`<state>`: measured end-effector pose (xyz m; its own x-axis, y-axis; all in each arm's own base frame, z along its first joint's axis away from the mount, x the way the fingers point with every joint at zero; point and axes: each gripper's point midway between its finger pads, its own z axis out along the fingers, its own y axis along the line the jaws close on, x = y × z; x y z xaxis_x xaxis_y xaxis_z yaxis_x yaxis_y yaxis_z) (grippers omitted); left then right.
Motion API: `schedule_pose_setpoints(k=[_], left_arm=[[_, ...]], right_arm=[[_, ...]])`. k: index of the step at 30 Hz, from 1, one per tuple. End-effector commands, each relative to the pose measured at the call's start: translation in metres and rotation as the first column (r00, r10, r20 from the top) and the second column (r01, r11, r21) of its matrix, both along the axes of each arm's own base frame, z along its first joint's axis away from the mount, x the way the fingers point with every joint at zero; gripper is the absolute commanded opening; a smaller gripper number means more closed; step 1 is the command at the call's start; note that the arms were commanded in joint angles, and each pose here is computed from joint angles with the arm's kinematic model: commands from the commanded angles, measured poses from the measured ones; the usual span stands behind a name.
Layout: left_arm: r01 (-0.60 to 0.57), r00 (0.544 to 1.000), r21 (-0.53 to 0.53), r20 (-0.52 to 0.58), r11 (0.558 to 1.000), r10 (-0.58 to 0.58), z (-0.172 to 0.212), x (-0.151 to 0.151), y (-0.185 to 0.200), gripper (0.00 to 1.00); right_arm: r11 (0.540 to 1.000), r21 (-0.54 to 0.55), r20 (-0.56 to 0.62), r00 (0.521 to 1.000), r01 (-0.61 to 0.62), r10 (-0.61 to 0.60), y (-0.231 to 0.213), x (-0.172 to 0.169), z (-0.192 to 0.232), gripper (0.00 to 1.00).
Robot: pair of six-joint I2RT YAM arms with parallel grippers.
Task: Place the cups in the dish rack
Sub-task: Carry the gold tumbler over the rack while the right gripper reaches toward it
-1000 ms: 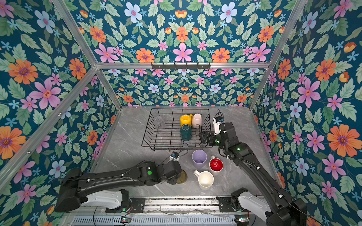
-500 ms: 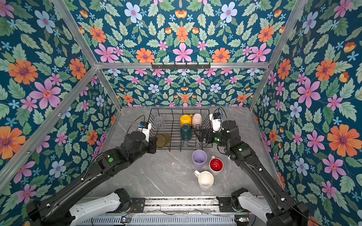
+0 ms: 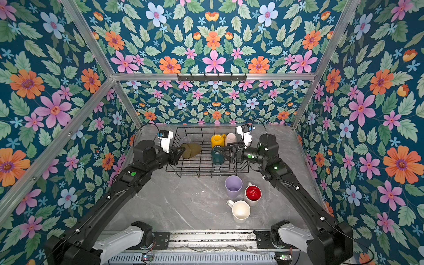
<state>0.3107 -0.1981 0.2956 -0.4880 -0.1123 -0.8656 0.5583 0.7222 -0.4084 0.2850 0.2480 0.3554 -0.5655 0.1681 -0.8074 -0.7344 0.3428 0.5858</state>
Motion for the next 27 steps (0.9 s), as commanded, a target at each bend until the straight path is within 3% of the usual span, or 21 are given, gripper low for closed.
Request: schedule_pose_setpoints(k=[1, 12, 21, 27], left_arm=[[0.248, 0.965, -0.128, 0.123, 0.96, -0.232, 0.034, -0.023, -0.029, 0.0], [0.468, 0.88, -0.214, 0.205, 0.858, -0.429, 0.037, -0.043, -0.048, 0.0], [0.546, 0.834, -0.259, 0.259, 0.797, -0.487, 0.047, -0.051, -0.054, 0.0], [0.574, 0.817, -0.275, 0.258, 0.771, -0.516, 0.048, -0.052, -0.057, 0.0]], right_arm=[[0.993, 0.055, 0.072, 0.993, -0.102, 0.098, 0.008, -0.012, 0.02, 0.98], [0.981, 0.056, 0.067, 0.981, -0.185, 0.182, 0.019, -0.009, 0.017, 0.96], [0.978, 0.03, 0.047, 0.978, -0.205, 0.203, 0.027, -0.011, 0.006, 0.95], [0.952, 0.031, 0.066, 0.951, -0.304, 0.301, 0.042, -0.025, 0.007, 0.95]])
